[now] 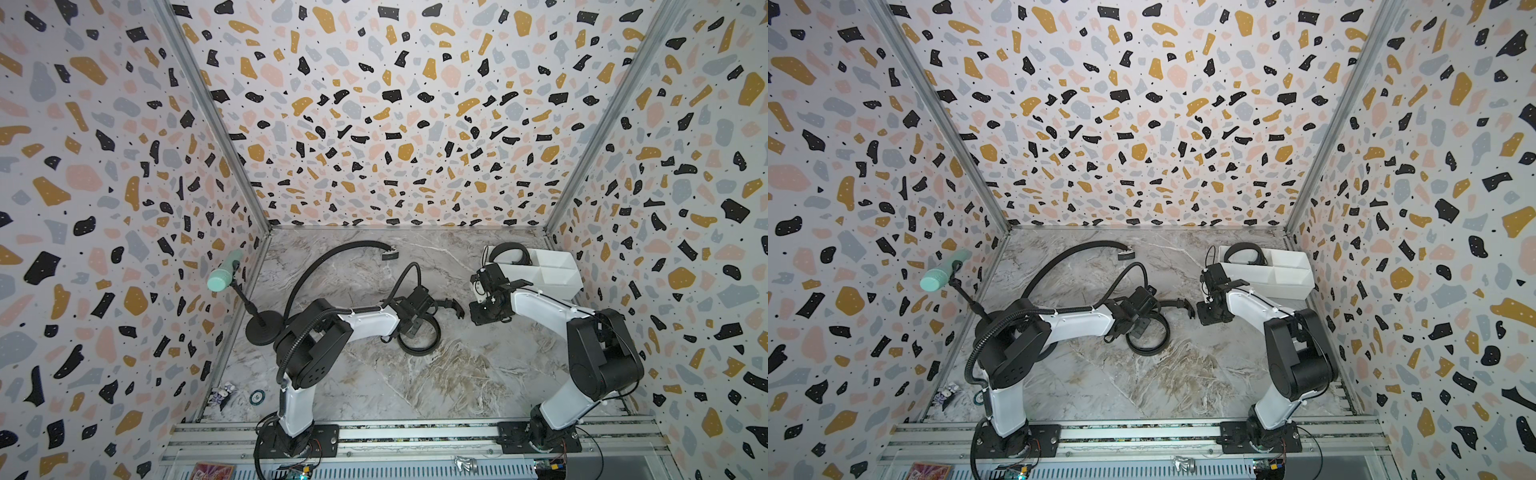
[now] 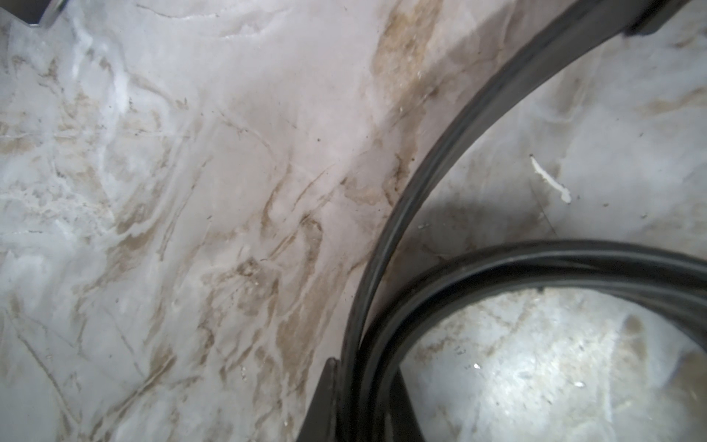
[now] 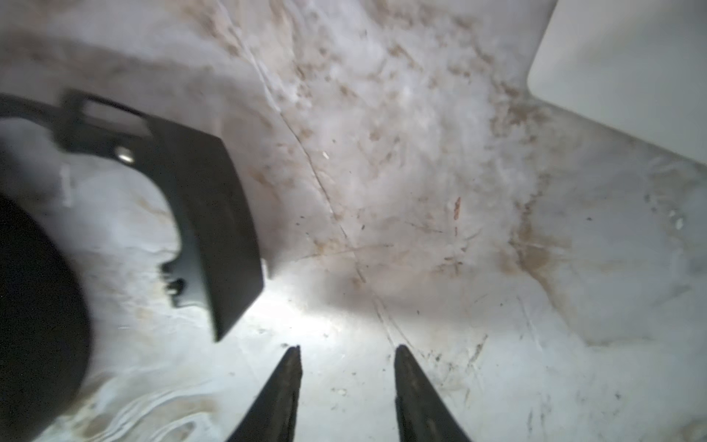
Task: Place the belts into the storage roll
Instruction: Roll the belt at the center of the board, then pick up the belt from the center of the board.
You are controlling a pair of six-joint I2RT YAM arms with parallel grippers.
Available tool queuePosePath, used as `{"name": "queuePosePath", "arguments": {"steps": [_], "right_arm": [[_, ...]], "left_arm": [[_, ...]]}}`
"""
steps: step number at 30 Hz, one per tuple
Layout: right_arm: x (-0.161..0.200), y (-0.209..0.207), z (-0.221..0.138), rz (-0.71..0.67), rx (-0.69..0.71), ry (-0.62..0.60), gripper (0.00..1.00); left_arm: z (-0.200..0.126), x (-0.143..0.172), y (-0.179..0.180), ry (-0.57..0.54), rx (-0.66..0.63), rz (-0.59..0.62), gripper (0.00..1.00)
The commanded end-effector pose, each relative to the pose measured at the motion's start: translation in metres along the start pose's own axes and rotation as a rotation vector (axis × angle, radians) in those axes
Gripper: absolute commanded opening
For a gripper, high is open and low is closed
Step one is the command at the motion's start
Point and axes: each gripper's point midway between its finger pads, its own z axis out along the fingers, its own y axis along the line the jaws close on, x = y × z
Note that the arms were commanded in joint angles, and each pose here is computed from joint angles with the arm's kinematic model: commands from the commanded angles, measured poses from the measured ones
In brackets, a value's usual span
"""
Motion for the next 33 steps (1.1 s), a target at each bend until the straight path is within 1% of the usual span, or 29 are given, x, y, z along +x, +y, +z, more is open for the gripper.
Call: {"name": "queuePosePath", "arguments": {"steps": [1,4,6,9,11,14,17,19,22,25,29,33], "right_arm": [[-0.058,0.023,-0.034,0.010,-0.122,-0.167,0.48],[-0.091,0.035,-0.033,0.016,-0.182,-0.221,0.49],[-0.108,0.042,-0.022,0.017,-0.216,-0.232,0.49],[-0.123,0.055,0.000,0.006,-0.291,-0.210,0.49],[-0.124,0.066,0.015,0.011,-0.356,-0.179,0.48],[-0.111,0.081,0.023,0.012,-0.416,-0.139,0.45],[-0.091,0.091,0.016,0.032,-0.472,-0.121,0.45],[-0.071,0.103,0.007,0.043,-0.541,-0.112,0.45],[-0.037,0.122,0.000,0.048,-0.609,-0.083,0.45],[-0.013,0.136,-0.004,0.075,-0.661,-0.069,0.45],[-0.001,0.147,-0.009,0.118,-0.716,-0.080,0.45],[-0.002,0.146,-0.002,0.129,-0.707,-0.077,0.47]], "left_arm": [[0.008,0.017,0.010,0.072,-0.050,0.049,0.00],[0.007,0.017,0.010,0.072,-0.052,0.050,0.00],[0.007,0.016,0.010,0.067,-0.055,0.048,0.00],[0.008,0.014,0.013,0.062,-0.065,0.042,0.00],[0.011,0.013,0.013,0.061,-0.070,0.033,0.00],[0.017,0.010,0.013,0.065,-0.072,0.017,0.00],[0.022,0.007,0.012,0.068,-0.068,0.011,0.00],[0.026,0.006,0.010,0.070,-0.066,0.011,0.00],[0.030,0.004,0.008,0.073,-0.059,0.013,0.00],[0.032,0.003,0.007,0.074,-0.052,0.008,0.00],[0.031,0.002,0.005,0.070,-0.037,0.003,0.00],[0.031,0.001,0.003,0.066,-0.024,0.000,0.00]]}}
